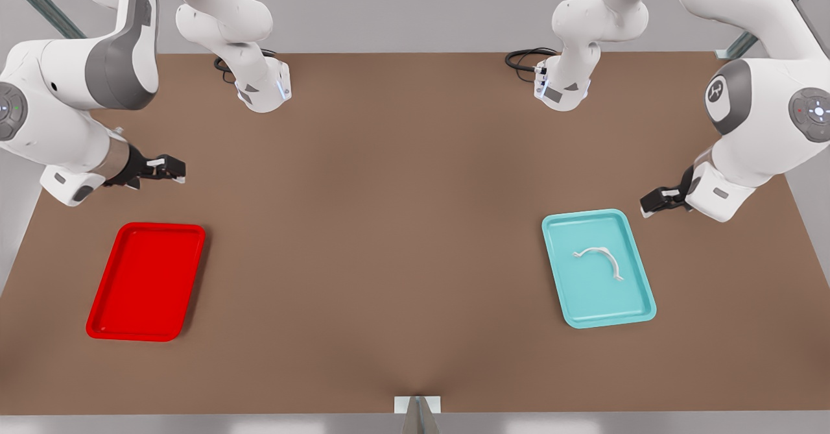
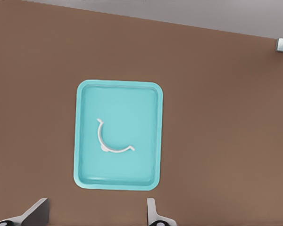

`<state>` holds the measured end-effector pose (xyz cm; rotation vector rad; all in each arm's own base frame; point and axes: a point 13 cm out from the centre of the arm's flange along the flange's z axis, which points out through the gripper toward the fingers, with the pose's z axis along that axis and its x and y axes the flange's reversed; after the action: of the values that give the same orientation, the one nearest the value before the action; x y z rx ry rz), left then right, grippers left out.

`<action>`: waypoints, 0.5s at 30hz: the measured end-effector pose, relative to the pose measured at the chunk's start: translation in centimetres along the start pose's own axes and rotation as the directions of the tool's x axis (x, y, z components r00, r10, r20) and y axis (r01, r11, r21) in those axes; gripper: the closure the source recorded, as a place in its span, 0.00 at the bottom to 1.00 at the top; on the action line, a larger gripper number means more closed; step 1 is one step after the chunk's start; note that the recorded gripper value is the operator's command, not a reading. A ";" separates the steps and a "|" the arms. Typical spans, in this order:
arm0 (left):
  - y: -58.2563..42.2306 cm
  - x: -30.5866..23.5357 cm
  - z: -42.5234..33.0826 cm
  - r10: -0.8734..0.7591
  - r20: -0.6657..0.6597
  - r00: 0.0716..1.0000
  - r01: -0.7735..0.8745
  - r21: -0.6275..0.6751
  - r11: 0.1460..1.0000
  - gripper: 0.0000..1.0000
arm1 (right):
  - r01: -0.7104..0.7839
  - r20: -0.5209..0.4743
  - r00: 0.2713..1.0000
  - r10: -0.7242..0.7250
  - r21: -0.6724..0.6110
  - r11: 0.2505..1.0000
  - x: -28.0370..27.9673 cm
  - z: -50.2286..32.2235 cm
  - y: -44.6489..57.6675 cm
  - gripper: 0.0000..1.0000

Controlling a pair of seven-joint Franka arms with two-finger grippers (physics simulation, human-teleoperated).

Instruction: Take the drainage pipe clamp from the left arm, pass it to the right arm, and place it in the plate on the right side

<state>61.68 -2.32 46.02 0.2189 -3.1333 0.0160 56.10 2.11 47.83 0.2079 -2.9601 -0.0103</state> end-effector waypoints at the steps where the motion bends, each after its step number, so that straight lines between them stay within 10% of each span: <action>1: 0.1 -0.1 0.2 0.008 0.000 1.000 -0.008 -0.003 1.000 0.00 | 0.002 0.005 1.000 -0.002 0.000 1.000 -0.1 0.0 0.0 0.00; 8: 8.5 -0.2 18.3 -0.118 -0.142 0.983 0.117 -0.015 0.993 0.00 | 0.016 0.025 1.000 -0.016 0.001 1.000 -0.6 -0.2 0.0 0.00; 15: 8.6 -5.6 27.7 -0.140 0.012 0.990 0.139 0.046 0.989 0.00 | 0.017 0.029 0.999 -0.017 -0.001 1.000 -0.7 -0.2 -0.5 0.00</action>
<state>66.00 6.67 18.21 0.4396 -3.1264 0.0846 56.85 1.75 47.89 0.2346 -2.9867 -0.0174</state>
